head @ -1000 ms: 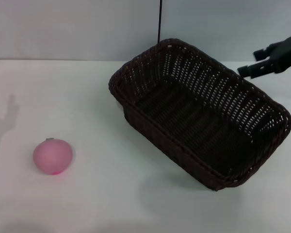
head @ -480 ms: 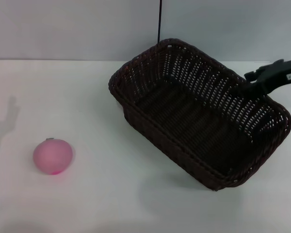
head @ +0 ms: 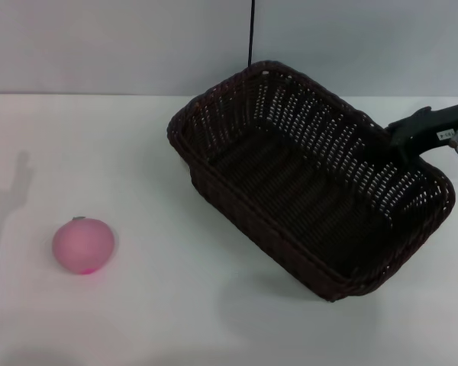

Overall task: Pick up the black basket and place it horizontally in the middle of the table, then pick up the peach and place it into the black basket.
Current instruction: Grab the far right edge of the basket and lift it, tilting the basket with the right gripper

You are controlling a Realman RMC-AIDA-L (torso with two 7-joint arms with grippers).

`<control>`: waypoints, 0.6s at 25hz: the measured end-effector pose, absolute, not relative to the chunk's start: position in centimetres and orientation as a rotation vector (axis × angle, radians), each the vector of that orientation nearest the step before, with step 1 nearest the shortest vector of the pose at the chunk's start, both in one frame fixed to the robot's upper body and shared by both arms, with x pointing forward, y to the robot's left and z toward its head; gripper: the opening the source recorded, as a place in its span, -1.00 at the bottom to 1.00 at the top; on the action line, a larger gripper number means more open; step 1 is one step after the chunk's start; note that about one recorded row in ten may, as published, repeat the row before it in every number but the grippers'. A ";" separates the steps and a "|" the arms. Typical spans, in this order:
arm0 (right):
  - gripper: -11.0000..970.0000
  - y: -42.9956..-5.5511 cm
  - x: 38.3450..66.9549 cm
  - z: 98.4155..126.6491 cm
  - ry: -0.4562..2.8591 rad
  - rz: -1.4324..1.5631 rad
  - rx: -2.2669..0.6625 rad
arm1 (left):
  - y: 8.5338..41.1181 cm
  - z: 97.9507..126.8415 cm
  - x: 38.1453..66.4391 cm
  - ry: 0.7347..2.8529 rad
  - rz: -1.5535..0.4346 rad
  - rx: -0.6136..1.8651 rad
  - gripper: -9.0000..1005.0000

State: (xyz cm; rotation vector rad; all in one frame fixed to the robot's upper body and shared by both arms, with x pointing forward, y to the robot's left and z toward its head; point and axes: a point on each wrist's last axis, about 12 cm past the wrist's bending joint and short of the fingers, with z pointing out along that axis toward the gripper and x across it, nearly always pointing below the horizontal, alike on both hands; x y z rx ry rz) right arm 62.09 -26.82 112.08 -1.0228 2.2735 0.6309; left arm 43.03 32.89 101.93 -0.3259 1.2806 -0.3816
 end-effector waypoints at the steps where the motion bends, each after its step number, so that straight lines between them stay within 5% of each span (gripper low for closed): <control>1: -0.05 -26.9 62.0 112.0 2.275 0.633 -1.020 | 32.9 101.9 43.1 1.280 -0.383 -0.325 0.59; 3: -0.27 -27.0 61.9 111.9 2.279 0.638 -1.011 | 32.8 102.0 43.2 1.279 -0.385 -0.324 0.59; 15: -0.56 -28.3 60.8 112.9 2.184 0.818 -0.875 | 32.7 102.0 43.3 1.281 -0.395 -0.330 0.59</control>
